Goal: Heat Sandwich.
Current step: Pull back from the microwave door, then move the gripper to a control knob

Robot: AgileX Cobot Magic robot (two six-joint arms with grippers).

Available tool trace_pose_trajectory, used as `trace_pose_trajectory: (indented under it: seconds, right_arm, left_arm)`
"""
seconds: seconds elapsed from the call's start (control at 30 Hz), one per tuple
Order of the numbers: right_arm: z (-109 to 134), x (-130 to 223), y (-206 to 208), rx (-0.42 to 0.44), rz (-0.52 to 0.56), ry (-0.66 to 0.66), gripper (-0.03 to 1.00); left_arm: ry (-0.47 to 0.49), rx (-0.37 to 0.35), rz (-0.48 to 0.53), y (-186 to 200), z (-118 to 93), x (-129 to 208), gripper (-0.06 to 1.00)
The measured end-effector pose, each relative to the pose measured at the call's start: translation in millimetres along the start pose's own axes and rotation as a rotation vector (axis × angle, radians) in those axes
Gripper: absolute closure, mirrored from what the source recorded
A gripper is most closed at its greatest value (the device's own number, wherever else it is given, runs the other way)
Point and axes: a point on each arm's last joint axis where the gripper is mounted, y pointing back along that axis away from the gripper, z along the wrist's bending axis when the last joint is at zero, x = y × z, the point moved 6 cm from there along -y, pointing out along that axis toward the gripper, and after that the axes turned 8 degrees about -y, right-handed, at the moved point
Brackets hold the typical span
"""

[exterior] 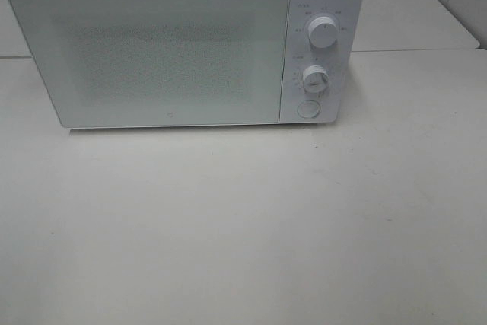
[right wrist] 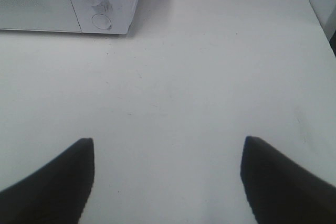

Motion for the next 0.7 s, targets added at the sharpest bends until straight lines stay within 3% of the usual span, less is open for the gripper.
trace_pose_trajectory:
  seconds: [0.7]
  right_arm:
    - [0.0, 0.0, 0.0, 0.000, 0.000, 0.000, 0.22]
  left_arm:
    - [0.000, 0.000, 0.000, 0.0, 0.0, 0.0, -0.03]
